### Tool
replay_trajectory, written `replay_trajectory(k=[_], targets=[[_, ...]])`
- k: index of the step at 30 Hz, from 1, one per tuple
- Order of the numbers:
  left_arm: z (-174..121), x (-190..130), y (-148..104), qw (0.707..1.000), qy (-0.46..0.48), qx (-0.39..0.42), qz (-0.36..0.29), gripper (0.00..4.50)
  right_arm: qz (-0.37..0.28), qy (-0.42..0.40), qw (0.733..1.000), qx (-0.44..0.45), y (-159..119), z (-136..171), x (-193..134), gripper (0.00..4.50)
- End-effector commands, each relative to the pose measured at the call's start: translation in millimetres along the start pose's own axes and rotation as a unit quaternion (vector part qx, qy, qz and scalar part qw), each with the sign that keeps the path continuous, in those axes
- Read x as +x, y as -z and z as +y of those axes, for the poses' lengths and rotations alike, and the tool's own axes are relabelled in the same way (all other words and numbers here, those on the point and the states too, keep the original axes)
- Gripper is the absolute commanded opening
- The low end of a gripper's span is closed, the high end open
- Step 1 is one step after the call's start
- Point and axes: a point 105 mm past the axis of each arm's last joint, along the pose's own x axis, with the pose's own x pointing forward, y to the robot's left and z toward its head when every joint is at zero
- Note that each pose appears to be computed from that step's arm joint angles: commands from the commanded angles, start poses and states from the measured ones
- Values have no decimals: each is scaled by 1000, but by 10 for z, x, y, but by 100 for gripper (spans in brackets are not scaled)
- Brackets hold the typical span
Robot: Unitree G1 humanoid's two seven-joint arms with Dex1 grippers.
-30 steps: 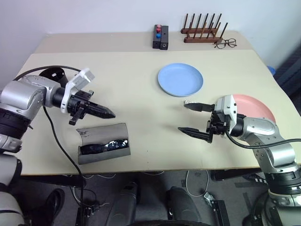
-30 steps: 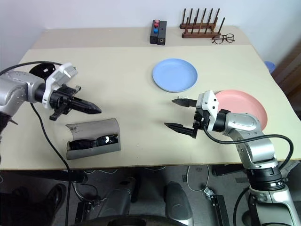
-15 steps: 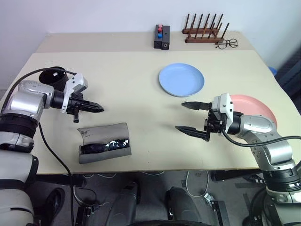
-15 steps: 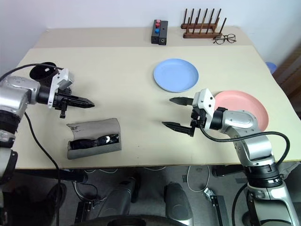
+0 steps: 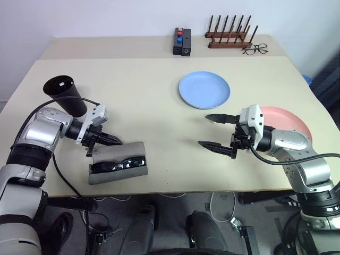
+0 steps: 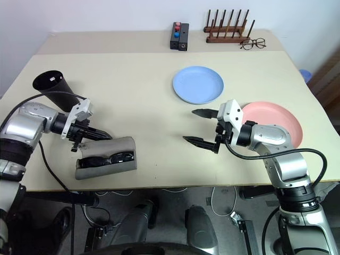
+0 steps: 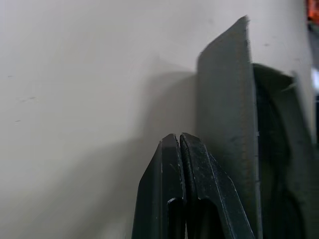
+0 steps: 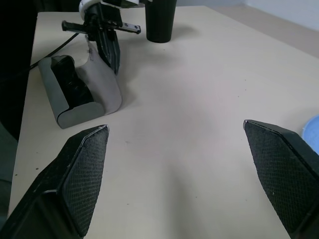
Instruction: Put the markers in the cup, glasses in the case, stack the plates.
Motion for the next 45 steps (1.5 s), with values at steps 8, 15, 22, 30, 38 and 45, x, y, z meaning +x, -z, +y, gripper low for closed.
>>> replay_trajectory(k=[8, 15, 22, 30, 38, 45], targets=[[-328, 6, -32, 999, 50, -9, 10, 4, -12, 3, 1000, -15, -8, -33, -57, 444], [-416, -25, -97, 998, 61, -10, 0, 4, -10, 5, 1000, -17, 18, -17, -74, 444], [-282, -218, -276, 999, 33, -20, -34, 4, -9, 9, 1000, -19, 37, -29, -86, 444], [-127, -482, -915, 981, 11, -14, -195, 4, -27, 77, 996, -42, -22, -273, -114, 444], [-97, -377, -1278, 951, -1, 68, -303, 342, 29, 196, 980, -34, 92, -695, -322, 444], [-199, -89, -1215, 950, 37, 92, -297, 446, 166, 280, 946, 5, 320, -854, -841, 444]])
